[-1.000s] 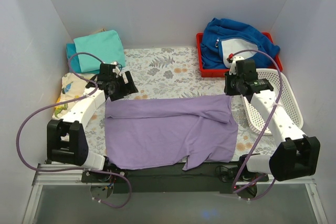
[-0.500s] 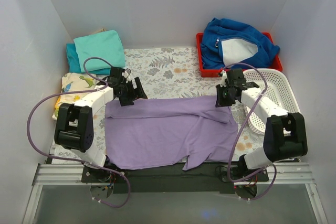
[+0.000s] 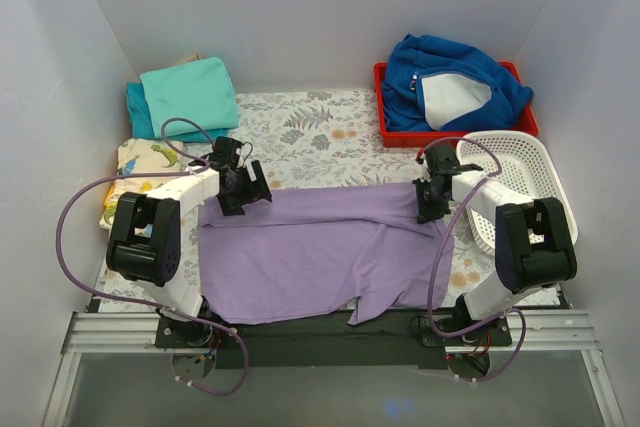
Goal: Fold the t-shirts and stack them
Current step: Fold the tshirt
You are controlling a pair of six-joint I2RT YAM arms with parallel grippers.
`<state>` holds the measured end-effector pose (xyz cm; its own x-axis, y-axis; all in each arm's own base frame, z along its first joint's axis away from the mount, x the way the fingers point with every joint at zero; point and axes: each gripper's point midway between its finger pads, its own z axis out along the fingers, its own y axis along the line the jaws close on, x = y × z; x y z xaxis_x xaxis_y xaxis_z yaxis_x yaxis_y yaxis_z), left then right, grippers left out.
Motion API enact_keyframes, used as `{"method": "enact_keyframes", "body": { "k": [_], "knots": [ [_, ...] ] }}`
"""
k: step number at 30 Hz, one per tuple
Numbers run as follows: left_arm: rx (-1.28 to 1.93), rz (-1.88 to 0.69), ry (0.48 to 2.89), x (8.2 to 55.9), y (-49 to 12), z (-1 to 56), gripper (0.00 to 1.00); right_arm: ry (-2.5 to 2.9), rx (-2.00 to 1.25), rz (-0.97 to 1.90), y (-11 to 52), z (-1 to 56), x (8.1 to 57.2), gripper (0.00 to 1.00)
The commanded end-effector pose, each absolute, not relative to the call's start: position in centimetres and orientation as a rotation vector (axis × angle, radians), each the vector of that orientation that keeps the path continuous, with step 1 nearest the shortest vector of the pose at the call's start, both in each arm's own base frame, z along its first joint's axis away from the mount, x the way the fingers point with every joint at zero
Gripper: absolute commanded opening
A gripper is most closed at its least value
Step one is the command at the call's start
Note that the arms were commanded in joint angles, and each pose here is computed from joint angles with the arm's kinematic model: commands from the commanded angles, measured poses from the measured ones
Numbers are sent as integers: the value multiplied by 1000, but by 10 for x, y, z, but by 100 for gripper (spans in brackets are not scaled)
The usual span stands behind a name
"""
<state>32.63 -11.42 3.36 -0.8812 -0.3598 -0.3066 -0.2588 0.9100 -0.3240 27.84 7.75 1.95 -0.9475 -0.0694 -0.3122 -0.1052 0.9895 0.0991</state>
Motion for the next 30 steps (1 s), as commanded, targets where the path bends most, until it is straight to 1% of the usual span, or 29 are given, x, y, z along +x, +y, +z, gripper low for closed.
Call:
{"method": "enact_keyframes", "body": {
  "k": [1,3,6,9,16,21,24,27,30],
  "knots": [
    [-473,-143,2724,321,-80,35,84,2716,-99,99,70,44,302,18],
    [-432,-171,2670,331,-82,57,84,2654,-112,103,72,63,312,20],
    [-393,-229,2635,337,-89,73,84,2588,-138,165,81,85,324,21],
    [-387,-288,2630,337,-96,78,84,2573,-159,231,90,89,328,22],
    [-385,-375,2702,330,-109,54,84,2642,-171,262,96,55,324,22],
    [-431,-268,2768,319,-97,29,84,2694,-140,154,81,34,318,21],
    [-452,-203,2797,313,-90,15,84,2719,-141,159,82,26,317,21],
    [-472,-177,2817,313,-88,7,84,2726,-163,172,86,21,325,21],
    [-460,-177,2807,325,-89,8,85,2726,-180,169,90,18,340,21]
  ]
}}
